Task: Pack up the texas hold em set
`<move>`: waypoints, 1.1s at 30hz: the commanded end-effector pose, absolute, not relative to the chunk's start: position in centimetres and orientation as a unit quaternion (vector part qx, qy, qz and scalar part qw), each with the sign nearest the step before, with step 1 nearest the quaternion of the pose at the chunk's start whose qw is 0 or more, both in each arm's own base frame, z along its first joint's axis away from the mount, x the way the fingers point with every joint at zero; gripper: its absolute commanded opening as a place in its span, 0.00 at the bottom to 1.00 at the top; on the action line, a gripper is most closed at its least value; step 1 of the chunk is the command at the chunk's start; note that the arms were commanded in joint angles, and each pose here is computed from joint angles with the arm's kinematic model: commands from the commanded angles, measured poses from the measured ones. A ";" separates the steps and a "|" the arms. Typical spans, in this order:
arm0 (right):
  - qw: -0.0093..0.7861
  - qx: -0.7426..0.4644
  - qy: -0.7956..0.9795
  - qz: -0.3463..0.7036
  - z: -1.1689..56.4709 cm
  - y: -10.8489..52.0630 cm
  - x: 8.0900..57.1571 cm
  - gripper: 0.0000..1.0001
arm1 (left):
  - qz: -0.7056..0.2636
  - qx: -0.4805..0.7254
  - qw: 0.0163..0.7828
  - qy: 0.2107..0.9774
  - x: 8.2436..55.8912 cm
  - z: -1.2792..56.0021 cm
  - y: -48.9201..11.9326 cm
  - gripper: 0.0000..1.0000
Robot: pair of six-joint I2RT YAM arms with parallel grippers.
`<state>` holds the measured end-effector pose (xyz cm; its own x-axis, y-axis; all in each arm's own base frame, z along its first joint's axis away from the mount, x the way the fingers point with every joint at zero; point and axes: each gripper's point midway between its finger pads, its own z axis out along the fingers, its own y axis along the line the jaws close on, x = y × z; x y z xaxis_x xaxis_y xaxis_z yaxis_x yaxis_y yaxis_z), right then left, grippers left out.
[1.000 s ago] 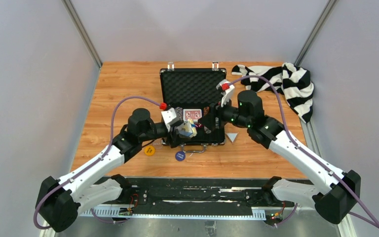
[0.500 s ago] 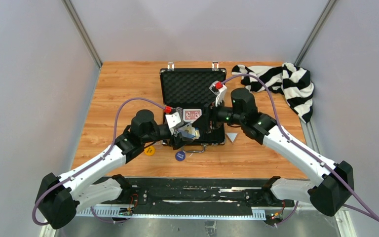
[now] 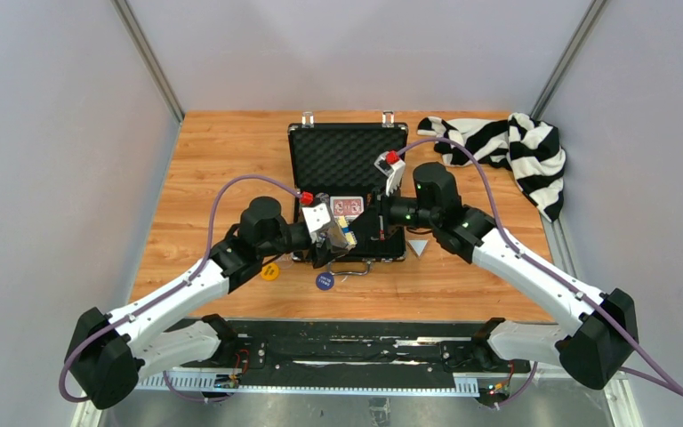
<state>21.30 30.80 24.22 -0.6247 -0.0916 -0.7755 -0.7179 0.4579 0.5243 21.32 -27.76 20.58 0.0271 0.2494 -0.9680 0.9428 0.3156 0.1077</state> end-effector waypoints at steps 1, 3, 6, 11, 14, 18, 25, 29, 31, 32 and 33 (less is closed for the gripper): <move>0.327 -0.277 0.784 0.450 22.9 31.1 20.5 0.01 | -0.325 0.474 0.573 0.584 21.9 23.7 -28.2 0.57; 0.326 -0.274 0.787 0.448 22.7 31.1 20.7 0.01 | -0.308 0.461 0.579 0.598 22.6 23.2 -27.7 0.61; 0.331 -0.270 0.790 0.440 22.4 30.9 21.1 0.01 | -0.294 0.452 0.581 0.610 23.0 22.6 -27.2 0.62; 0.334 -0.273 0.789 0.438 22.4 31.1 21.4 0.32 | -0.287 0.453 0.580 0.614 23.5 22.3 -27.2 0.47; 0.343 -0.277 0.783 0.439 23.0 31.0 21.4 0.48 | -0.291 0.457 0.576 0.612 23.4 22.2 -27.5 0.45; 0.357 -0.282 0.775 0.439 23.5 31.0 21.6 0.55 | -0.298 0.463 0.571 0.609 23.1 22.0 -27.6 0.45; 0.330 -0.306 0.773 0.447 22.7 32.6 21.2 0.59 | -0.322 0.473 0.548 0.610 22.5 21.2 -28.4 0.45; 0.326 -0.314 0.784 0.425 21.7 33.1 21.6 0.59 | -0.323 0.474 0.542 0.615 22.6 20.7 -28.5 0.45; 0.327 -0.314 0.789 0.415 21.5 33.2 21.9 0.54 | -0.319 0.473 0.543 0.616 22.7 20.6 -28.4 0.46; 0.327 -0.312 0.792 0.410 21.3 33.1 22.1 0.47 | -0.318 0.472 0.544 0.616 22.7 20.6 -28.4 0.46; 0.328 -0.311 0.795 0.405 21.1 33.0 22.2 0.42 | -0.316 0.472 0.546 0.616 22.7 20.7 -28.3 0.46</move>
<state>21.56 32.79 20.10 -0.6295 -0.2209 -0.7450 -0.7403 0.4618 0.4886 22.39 -27.59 17.98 -0.0340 0.2985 -0.9538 0.9281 0.3635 0.0807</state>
